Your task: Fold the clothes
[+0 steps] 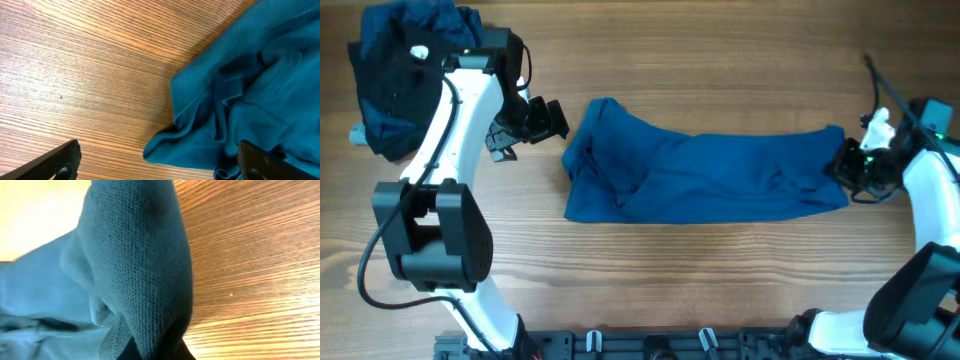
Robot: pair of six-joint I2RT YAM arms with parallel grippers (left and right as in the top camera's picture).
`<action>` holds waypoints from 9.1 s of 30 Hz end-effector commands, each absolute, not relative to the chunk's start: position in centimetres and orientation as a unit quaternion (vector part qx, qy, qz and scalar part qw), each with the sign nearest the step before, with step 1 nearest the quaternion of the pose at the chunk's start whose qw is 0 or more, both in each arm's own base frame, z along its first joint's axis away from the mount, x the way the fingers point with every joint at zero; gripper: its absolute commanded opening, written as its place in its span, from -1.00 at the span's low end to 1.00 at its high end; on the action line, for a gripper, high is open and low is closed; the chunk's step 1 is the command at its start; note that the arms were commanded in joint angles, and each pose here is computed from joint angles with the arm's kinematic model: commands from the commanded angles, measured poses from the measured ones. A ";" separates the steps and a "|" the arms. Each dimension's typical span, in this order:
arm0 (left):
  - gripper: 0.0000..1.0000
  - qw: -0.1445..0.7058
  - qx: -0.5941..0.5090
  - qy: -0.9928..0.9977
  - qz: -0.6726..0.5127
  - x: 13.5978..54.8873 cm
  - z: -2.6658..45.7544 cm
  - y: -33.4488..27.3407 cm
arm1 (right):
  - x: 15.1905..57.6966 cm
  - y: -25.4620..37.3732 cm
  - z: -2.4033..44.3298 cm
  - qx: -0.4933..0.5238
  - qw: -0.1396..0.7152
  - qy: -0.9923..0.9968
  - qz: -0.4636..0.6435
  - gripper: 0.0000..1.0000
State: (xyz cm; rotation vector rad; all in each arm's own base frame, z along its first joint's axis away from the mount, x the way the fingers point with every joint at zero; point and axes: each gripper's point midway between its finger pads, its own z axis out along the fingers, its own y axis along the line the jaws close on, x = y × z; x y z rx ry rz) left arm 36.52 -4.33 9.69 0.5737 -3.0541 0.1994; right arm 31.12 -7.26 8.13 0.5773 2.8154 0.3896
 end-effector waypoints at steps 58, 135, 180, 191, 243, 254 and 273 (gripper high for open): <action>1.00 0.020 0.179 -0.980 0.084 36.1 10.2 -4.9 | 24.5 10.1 1.8 0.067 -0.092 0.982 0.153 -0.91; 1.00 0.022 0.179 -0.980 0.083 36.0 10.2 -4.9 | 27.4 10.9 0.7 0.083 -0.007 0.876 0.475 -0.64; 0.82 0.053 -0.101 -0.942 0.317 33.1 0.2 -13.4 | 27.6 10.1 17.4 -0.029 0.203 0.885 0.418 0.99; 0.02 0.032 -0.097 -0.958 0.269 34.3 -0.8 -14.8 | 27.2 9.7 16.7 -0.017 0.190 0.895 0.404 0.99; -0.72 -0.074 -0.109 -0.970 0.202 33.9 13.0 -30.3 | 27.4 5.6 13.3 0.045 0.171 0.948 0.265 0.99; 0.80 -0.213 0.112 -0.966 0.094 38.2 22.1 -13.9 | 31.2 9.6 17.3 0.060 0.225 0.892 0.387 0.88; 1.00 -0.125 0.266 -0.954 0.057 35.9 20.6 -2.4 | 30.2 19.5 6.5 0.199 0.078 0.942 0.258 0.51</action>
